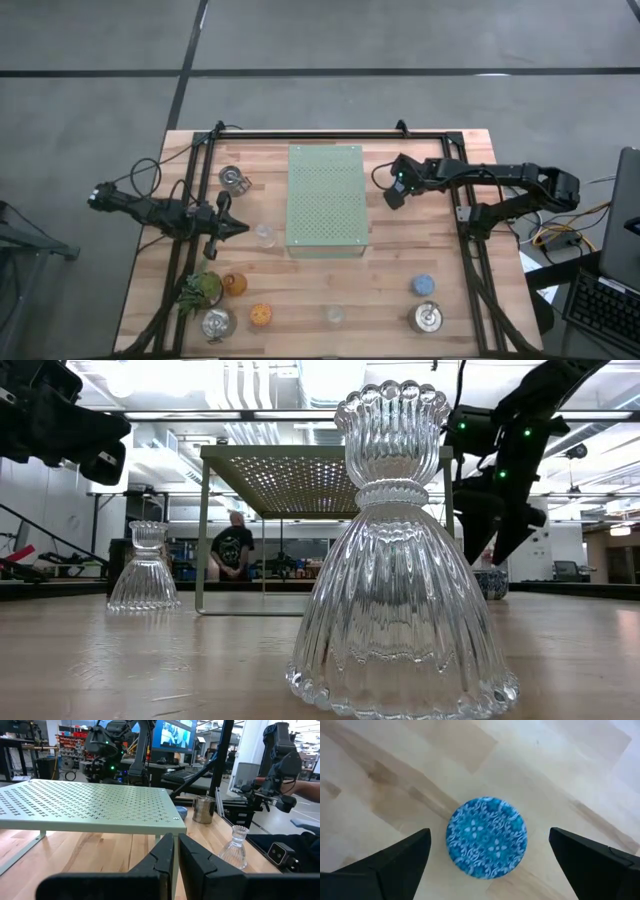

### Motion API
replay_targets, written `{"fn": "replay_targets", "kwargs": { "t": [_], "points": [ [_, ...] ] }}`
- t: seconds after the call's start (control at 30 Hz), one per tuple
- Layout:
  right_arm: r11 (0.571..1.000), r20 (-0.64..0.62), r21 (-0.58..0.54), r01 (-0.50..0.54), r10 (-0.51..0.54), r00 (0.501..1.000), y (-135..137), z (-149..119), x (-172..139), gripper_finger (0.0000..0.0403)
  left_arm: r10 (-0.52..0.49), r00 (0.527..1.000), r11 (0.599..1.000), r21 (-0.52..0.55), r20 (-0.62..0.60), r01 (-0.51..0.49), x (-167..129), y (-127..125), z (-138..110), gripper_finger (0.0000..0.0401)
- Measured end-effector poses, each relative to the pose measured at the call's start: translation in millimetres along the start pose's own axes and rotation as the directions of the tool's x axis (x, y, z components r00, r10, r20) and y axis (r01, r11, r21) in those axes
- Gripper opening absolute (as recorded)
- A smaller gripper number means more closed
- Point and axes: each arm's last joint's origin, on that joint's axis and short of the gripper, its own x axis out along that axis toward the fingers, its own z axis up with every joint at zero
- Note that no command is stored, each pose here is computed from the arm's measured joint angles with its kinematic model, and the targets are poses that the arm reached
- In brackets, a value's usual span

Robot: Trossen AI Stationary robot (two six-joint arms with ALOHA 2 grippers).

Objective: Pick & Place candle stick holders
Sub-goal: Put the blue patterned scented candle on the shelf

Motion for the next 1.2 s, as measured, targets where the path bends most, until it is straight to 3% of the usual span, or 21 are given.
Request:
{"fn": "replay_targets", "kwargs": {
  "t": [0.37,1.2],
  "points": [
    [0.997,0.011,0.019,-0.071,0.071,0.997,-2.8,0.5,6.9,0.0400,0.000,1.000,1.000,0.000,0.001,0.000,0.0,0.0,0.1,0.0028],
    [0.996,0.033,0.027,-0.084,0.084,0.996,-9.7,-23.9,31.1,0.0400,0.000,1.000,1.000,0.000,0.000,0.000,0.0,0.0,0.0,0.0028]
  ]
}}
